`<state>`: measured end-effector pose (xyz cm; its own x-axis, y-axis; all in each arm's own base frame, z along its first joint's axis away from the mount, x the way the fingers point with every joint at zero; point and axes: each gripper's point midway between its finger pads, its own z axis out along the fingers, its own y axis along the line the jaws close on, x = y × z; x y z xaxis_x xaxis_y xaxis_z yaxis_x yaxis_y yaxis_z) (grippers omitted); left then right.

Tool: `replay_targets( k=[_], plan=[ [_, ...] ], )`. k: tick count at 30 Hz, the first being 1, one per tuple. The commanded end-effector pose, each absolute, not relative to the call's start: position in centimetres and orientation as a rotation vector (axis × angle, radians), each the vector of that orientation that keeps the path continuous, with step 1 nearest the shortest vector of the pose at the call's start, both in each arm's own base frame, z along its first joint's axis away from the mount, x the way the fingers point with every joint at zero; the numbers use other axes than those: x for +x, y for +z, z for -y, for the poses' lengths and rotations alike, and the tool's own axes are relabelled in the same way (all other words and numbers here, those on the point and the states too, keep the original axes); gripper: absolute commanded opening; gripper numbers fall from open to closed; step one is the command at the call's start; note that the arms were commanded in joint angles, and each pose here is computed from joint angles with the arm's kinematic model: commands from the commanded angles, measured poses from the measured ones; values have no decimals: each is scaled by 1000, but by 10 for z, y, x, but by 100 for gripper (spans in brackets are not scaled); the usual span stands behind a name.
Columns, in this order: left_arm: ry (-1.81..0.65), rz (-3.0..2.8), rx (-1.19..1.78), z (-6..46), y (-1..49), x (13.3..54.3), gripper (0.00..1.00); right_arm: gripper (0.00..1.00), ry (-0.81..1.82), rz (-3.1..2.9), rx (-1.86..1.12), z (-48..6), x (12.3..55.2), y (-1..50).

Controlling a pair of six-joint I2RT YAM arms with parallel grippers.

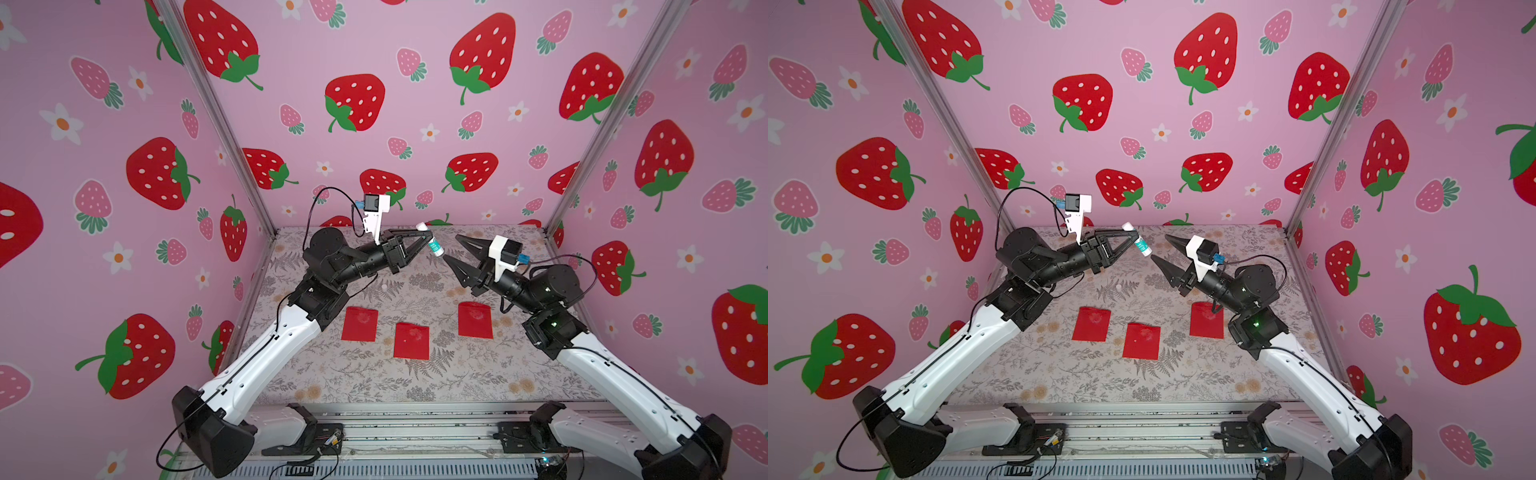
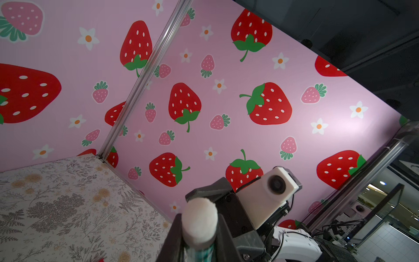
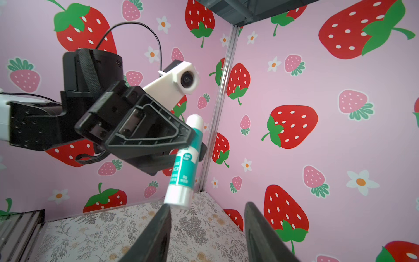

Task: Seal the envelope with a glue stick
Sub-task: Unscrew the glue stick.

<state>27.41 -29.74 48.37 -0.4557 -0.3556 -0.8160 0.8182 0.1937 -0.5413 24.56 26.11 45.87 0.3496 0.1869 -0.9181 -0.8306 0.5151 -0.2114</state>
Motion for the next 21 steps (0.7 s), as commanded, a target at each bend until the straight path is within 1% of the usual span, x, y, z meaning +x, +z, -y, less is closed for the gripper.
replay_targets(
  k=[1, 8, 12, 17, 21],
  plan=[
    [-1475, -1396, 453, 291, 501, 271, 0, 49, 781, -905, -784, -261, 234, 484],
    [-1470, -1390, 451, 291, 502, 271, 0, 43, 817, -955, -757, -270, 251, 482],
    [-1462, -1392, 442, 290, 500, 273, 0, 39, 852, -970, -758, -276, 254, 479],
    [-1443, -1400, 427, 289, 496, 276, 0, 38, 891, -964, -781, -281, 249, 477],
    [-1438, -1401, 433, 290, 497, 277, 0, 34, 889, -982, -760, -282, 253, 475]
  ],
)
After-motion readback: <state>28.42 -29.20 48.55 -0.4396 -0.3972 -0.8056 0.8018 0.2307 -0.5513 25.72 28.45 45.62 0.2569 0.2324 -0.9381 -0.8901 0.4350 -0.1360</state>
